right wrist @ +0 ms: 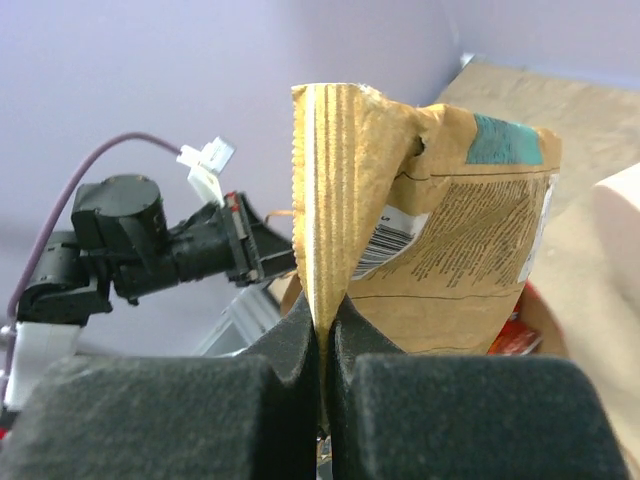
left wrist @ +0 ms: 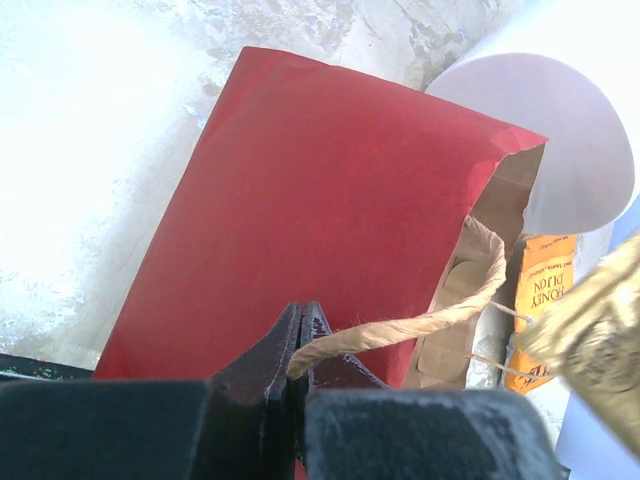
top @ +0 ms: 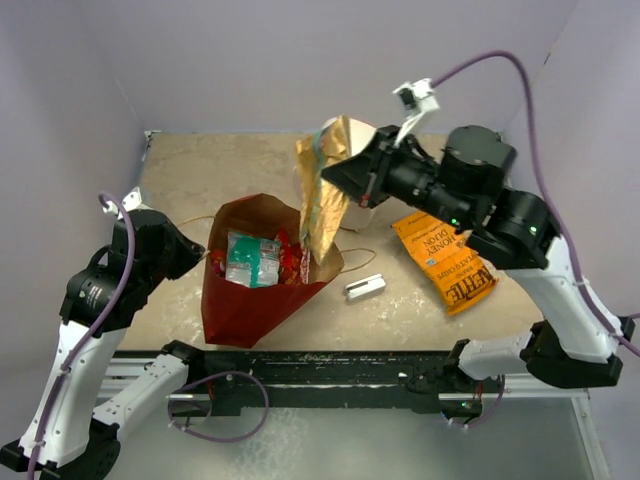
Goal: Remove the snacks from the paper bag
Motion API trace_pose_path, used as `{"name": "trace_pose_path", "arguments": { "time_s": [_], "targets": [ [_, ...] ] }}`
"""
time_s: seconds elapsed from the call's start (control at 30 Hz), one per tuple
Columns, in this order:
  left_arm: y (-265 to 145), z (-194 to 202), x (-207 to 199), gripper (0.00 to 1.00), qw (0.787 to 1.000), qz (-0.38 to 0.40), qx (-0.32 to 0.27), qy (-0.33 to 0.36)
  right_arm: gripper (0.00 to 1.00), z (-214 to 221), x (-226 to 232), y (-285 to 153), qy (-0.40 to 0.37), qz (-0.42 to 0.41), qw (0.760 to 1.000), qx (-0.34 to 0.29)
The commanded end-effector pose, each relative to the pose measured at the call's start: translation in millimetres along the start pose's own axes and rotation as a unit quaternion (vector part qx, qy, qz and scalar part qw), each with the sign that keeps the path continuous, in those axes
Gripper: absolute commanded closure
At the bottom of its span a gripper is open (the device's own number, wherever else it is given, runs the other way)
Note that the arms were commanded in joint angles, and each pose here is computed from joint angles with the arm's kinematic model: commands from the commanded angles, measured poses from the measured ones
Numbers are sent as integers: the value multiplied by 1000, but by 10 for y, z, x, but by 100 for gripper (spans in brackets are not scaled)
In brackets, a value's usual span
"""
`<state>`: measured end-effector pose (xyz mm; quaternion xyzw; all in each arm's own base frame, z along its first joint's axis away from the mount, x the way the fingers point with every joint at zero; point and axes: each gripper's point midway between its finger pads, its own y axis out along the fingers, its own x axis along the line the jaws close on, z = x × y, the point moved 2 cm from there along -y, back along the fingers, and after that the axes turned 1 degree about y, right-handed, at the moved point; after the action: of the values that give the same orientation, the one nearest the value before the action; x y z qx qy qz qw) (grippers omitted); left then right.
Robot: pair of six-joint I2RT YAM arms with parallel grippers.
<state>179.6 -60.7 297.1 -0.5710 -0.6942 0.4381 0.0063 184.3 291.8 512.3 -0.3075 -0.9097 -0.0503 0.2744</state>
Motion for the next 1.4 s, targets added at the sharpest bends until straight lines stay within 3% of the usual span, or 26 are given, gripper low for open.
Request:
{"name": "trace_pose_path", "arguments": {
  "time_s": [0.0, 0.27, 0.53, 0.67, 0.87, 1.1, 1.2, 1.37],
  "targets": [
    [-6, -14, 33, 100, 1000, -5, -9, -6, 100, -635, -150, -513, -59, 75, 986, -134],
    [-26, -33, 24, 100, 1000, -4, -9, 2, 100, -882, -953, -1229, -92, 332, 912, -223],
    [12, 41, 7, 100, 1000, -4, 16, 14, 100, -567, -1543, -1778, -128, 507, 826, -209],
    [-32, 14, 24, 100, 1000, -3, 8, 17, 100, -224, -1758, -2117, -104, 529, 819, -197],
    [-20, 51, 17, 100, 1000, -3, 20, 19, 100, 475, -2066, -2319, -25, 540, 826, -158],
    [-38, 87, 31, 100, 999, -1, 28, 20, 100, 1009, -2347, -1904, 62, 539, 819, -188],
    [-72, 98, 26, 100, 999, 6, 29, 18, 100, 1001, -2376, -1629, 47, 534, 820, -200],
    [-122, 89, 39, 100, 1000, 9, 24, 12, 100, 995, -2452, -1803, 40, 607, 770, -192]
  ]
}}
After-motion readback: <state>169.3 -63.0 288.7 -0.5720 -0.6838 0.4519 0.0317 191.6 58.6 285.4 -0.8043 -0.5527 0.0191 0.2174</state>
